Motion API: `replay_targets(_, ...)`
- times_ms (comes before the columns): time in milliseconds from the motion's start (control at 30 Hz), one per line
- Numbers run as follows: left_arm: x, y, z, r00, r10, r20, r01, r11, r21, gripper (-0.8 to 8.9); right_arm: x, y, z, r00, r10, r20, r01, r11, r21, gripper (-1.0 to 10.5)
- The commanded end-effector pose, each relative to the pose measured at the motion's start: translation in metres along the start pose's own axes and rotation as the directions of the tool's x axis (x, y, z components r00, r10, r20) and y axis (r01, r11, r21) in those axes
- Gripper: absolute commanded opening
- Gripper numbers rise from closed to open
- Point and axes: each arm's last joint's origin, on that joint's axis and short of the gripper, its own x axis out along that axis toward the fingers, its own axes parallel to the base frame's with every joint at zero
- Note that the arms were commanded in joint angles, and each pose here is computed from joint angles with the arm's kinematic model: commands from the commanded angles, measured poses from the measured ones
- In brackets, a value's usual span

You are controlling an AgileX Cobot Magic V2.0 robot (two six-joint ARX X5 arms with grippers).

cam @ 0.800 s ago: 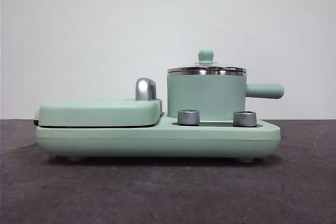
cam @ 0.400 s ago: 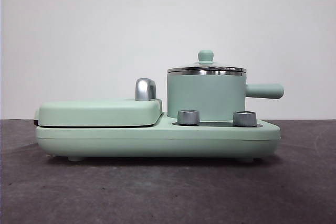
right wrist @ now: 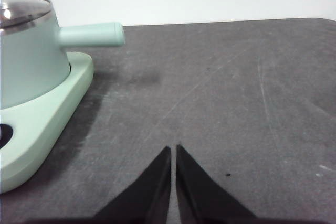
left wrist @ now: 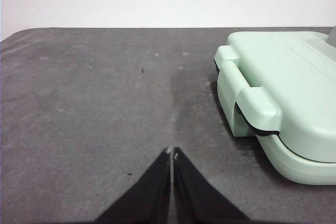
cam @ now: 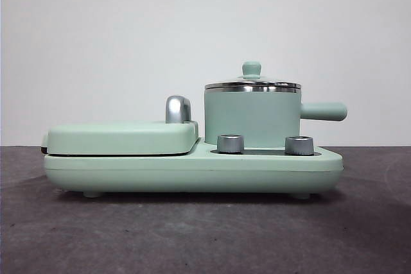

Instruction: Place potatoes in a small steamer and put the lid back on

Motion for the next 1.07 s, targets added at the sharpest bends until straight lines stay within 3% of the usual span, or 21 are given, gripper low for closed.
replay_targets(33, 0.0017, 0.0003, -0.0042, 1.0, 0.003, 0.0, -0.003, 1.0, -0.001, 0.05, 0.0008, -0.001, -0.0026, 1.0, -0.026, -0.005, 0.026, 1.0, -0.007, 0.1)
replay_targets(100, 0.0017, 0.0003, -0.0045, 1.0, 0.003, -0.002, -0.003, 1.0, -0.001, 0.05, 0.0008, -0.0016, -0.0027, 0.999, -0.054, -0.004, 0.054, 0.999, -0.006, 0.1)
replay_targets(1067, 0.0017, 0.0003, -0.0043, 1.0, 0.003, 0.0, -0.003, 1.0, -0.001, 0.05, 0.0008, 0.0, -0.001, 0.999, -0.037, 0.011, 0.037, 0.999, -0.01, 0.1)
